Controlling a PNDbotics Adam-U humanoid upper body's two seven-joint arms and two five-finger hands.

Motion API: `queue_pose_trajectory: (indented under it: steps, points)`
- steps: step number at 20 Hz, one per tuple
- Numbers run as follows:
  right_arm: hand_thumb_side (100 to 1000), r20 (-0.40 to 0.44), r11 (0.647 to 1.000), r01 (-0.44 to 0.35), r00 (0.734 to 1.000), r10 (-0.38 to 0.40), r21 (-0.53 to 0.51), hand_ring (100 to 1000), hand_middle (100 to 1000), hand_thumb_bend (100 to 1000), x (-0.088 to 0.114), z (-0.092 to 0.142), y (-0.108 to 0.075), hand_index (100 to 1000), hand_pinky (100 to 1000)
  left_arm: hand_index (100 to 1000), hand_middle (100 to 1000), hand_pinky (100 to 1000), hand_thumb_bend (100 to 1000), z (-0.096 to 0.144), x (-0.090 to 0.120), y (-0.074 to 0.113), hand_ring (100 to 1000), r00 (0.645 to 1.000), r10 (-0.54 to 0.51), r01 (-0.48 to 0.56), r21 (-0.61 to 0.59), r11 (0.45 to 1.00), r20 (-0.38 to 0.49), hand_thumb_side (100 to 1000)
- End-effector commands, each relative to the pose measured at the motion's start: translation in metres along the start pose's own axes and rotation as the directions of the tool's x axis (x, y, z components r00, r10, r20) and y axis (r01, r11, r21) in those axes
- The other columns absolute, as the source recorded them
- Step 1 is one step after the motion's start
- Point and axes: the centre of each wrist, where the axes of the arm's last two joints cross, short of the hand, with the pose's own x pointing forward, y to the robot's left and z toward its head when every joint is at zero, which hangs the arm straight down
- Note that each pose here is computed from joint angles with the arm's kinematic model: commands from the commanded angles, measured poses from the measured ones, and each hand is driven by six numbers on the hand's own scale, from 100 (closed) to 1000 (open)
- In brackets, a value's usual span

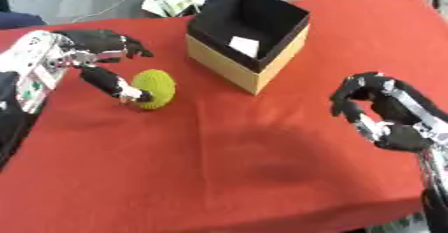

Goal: Pick up objects on the table and place them in the box.

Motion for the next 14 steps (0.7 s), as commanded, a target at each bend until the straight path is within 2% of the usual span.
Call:
queue_pose_trajectory:
  steps: [1, 6, 11, 14]
  points:
    - [470, 0.009, 1.000, -0.021, 1.000, 0.021, -0.003, 488, 482, 100, 0.004, -0.001, -0.005, 645, 542, 969, 855, 730, 602, 0.001, -0.009, -0.003, 805, 0.999, -0.008, 0.008, 0.001, 1.000, -0.045, 856]
    - [470, 0.011, 1.000, -0.020, 1.000, 0.020, -0.005, 488, 482, 100, 0.003, -0.001, -0.004, 645, 542, 949, 833, 719, 564, -0.009, -0.011, -0.023, 785, 0.996, 0.002, -0.002, 0.002, 1.000, -0.095, 798]
    - [470, 0.013, 1.000, -0.019, 1.000, 0.019, -0.005, 488, 482, 100, 0.003, -0.001, -0.004, 645, 542, 903, 780, 692, 476, -0.015, -0.010, -0.035, 738, 0.994, 0.022, -0.013, 0.087, 0.996, -0.106, 724]
    - [470, 0.014, 1.000, -0.019, 1.000, 0.019, -0.004, 488, 482, 100, 0.003, -0.001, -0.003, 645, 542, 827, 689, 673, 330, -0.018, -0.008, -0.037, 663, 0.995, 0.049, -0.036, 0.154, 0.987, -0.086, 593]
